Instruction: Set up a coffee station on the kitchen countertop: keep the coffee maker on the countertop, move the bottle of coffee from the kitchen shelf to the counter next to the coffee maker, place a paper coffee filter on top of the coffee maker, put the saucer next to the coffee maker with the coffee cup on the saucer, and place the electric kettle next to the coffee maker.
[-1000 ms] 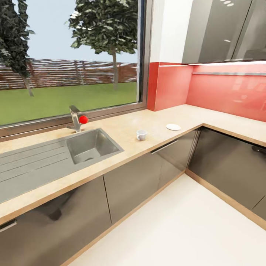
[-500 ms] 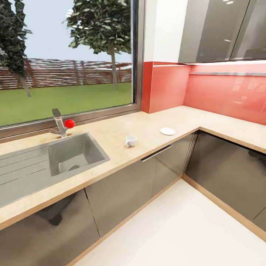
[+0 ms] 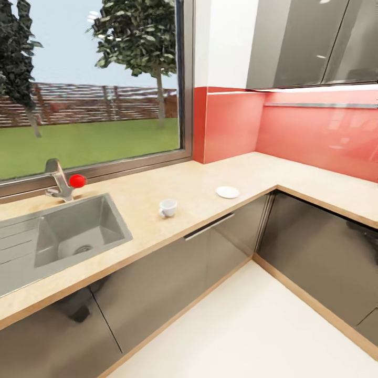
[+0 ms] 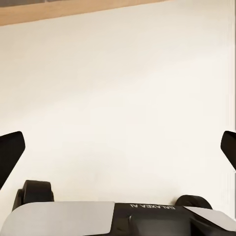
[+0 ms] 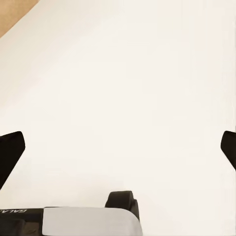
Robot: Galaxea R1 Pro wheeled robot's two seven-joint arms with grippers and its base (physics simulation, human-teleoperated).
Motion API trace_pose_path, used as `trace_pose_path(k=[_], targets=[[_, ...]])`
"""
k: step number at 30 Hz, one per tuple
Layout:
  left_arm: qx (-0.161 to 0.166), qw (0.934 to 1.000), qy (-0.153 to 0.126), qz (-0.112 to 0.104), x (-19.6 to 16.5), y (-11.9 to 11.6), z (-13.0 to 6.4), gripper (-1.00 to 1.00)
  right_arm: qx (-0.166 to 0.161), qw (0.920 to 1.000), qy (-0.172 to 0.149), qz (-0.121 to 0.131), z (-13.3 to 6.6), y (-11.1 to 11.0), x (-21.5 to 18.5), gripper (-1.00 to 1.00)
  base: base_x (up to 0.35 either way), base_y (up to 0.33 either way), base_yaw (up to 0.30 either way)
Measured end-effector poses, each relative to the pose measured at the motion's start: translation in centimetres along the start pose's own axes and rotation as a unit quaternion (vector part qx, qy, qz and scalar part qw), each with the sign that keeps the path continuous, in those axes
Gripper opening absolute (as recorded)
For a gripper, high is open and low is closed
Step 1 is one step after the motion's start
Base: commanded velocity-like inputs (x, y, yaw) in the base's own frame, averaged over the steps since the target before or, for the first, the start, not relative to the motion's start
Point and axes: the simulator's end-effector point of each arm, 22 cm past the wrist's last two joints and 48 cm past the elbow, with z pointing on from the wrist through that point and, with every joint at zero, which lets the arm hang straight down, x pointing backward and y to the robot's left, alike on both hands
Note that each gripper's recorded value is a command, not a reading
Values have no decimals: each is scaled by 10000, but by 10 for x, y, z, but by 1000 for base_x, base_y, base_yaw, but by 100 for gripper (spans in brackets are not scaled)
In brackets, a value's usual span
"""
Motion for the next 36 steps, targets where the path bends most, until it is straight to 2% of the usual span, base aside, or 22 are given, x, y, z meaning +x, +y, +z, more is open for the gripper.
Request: trace_pose_path(k=[10,15,26,36], targets=[[2,10000,3,6,0,0,0,100,-2,10000,8,-2,0,0,1,100,10,-305,2],[4,10000,0,8,0,0,0,100,-3,10000,12,-7,0,0,1,100,0,-294,133],[2,10000,1,7,0,0,0,100,-5,10000,22,-27,0,1,2,100,0,-51,250],[11,10000,-9,13,-1,-1,1,100,-4,10000,23,-31,0,1,2,100,0,-214,49]])
